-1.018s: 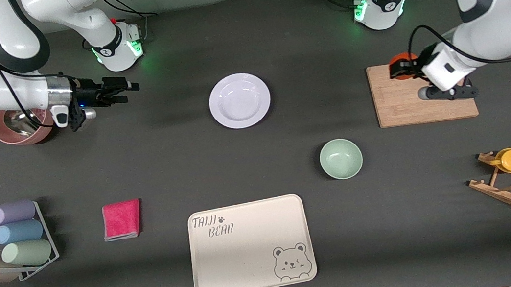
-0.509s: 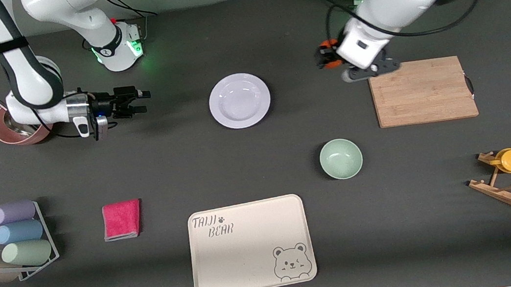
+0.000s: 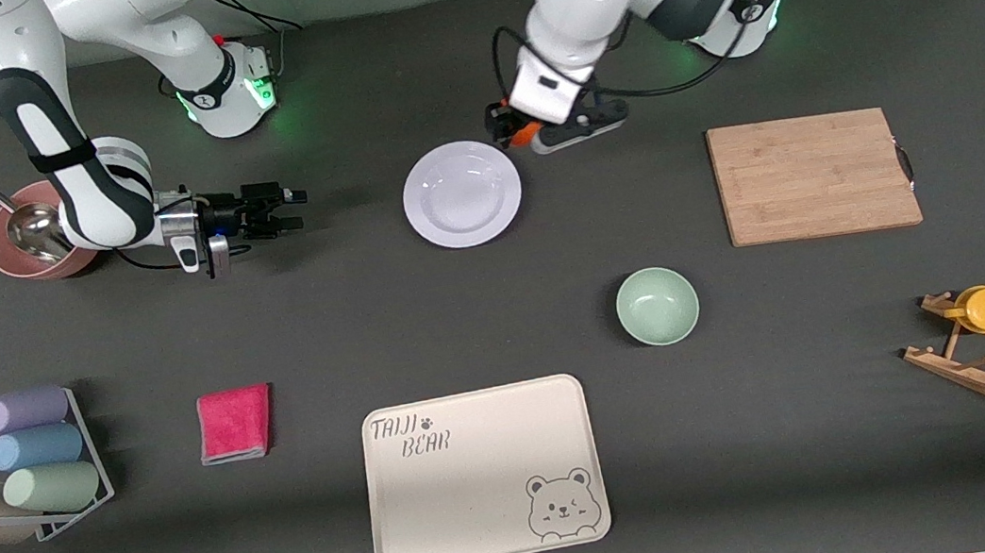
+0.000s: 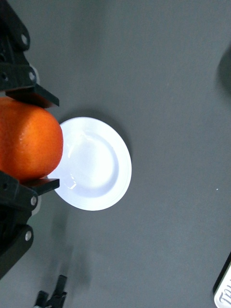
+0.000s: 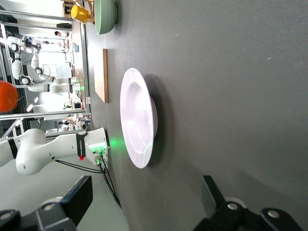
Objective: Place orange and plate with both arms
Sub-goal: 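Lift the orange with the left gripper and carry it over the plate, then lower the orange onto the plate and open the left gripper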
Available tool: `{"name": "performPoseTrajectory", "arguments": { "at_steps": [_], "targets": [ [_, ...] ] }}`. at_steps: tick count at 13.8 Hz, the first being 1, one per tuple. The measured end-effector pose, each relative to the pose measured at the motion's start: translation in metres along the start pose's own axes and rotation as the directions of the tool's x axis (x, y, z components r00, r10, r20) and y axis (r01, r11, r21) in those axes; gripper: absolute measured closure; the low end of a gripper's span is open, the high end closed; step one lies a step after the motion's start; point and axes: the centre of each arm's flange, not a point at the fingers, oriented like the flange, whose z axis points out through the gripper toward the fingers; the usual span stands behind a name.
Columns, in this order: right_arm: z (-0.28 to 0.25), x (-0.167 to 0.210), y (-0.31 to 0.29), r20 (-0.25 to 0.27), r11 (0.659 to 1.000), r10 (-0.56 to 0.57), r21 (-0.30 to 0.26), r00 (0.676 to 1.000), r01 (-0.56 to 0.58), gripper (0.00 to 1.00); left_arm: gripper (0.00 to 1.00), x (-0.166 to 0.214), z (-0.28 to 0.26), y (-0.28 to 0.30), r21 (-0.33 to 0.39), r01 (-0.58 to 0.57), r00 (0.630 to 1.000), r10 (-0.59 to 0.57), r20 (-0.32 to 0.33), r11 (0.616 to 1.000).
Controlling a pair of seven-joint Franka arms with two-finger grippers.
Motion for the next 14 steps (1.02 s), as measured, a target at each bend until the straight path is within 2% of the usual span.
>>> {"name": "performPoseTrajectory", "arguments": {
  "at_steps": [3,7,11,14],
  "targets": [
    [0.007,-0.006,0.015,-0.011,1.0,0.0,0.007,1.0,0.0,0.0,0.35,-0.025,0.067,0.018,0.027,0.011,0.999,-0.01,-0.04,1.0],
    [0.015,-0.013,0.027,0.01,0.999,0.025,0.026,1.0,-0.025,0.0,0.35,-0.051,0.153,0.022,0.078,-0.031,0.997,0.036,-0.066,0.996],
    [0.016,-0.015,0.034,0.017,0.999,0.039,0.02,0.999,-0.039,0.0,0.35,-0.048,0.203,0.033,0.098,-0.041,0.997,0.048,-0.064,0.994],
    [0.018,-0.017,0.039,0.025,0.998,0.053,0.016,0.998,-0.054,0.0,0.35,-0.044,0.23,0.043,0.109,-0.03,0.995,0.04,-0.089,0.994]
  ]
}}
